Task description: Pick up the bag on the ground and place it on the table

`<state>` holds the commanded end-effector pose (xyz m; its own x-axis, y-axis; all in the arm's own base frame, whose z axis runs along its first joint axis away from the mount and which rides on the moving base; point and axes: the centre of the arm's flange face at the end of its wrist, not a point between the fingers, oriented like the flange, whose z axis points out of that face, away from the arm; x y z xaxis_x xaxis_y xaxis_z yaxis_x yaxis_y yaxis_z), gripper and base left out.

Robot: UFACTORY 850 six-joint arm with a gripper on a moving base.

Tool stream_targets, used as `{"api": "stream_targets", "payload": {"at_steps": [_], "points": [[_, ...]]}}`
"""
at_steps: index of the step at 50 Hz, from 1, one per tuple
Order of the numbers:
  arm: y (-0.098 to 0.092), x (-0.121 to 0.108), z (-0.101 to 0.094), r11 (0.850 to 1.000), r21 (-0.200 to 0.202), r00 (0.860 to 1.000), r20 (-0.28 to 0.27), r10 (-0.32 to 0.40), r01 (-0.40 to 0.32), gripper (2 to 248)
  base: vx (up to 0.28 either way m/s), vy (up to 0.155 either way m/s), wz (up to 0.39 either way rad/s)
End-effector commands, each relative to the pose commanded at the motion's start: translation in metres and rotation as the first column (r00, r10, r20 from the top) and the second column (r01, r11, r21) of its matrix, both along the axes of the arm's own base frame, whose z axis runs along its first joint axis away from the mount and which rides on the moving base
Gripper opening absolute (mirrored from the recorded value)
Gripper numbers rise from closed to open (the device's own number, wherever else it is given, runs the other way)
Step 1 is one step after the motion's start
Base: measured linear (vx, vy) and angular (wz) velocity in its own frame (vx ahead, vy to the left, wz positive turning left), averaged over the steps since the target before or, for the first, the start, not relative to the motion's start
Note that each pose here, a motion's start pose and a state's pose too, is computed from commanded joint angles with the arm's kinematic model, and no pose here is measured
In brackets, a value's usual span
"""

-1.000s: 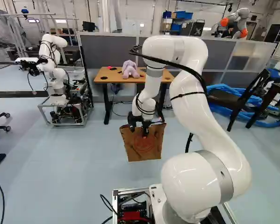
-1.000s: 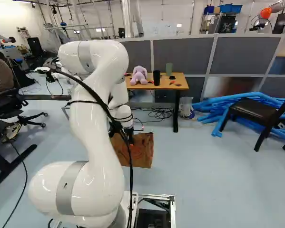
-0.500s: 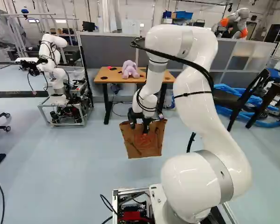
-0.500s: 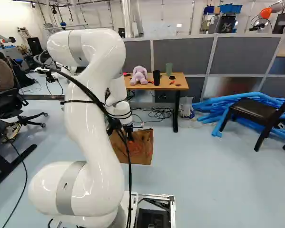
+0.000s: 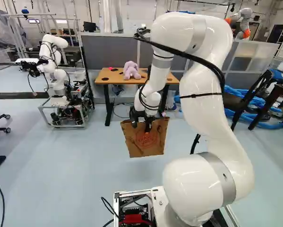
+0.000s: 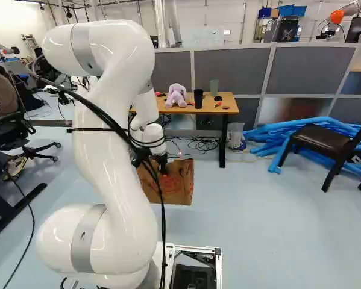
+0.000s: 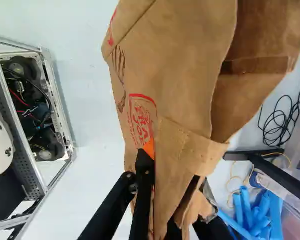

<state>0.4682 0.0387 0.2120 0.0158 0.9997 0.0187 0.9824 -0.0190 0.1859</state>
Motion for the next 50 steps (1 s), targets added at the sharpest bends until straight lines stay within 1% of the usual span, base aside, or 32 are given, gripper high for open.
{"api": "stream_targets", "payload": {"at_steps": [26,50], "points": [[-0.001,-0.012,0.037,1.000,0.005,0.998,0.055,0.000,0.000,21,0.000,0.000,0.000],[-0.002,-0.024,0.070,1.000,0.009,0.994,0.110,-0.001,0.000,21,0.000,0.000,0.000]]}}
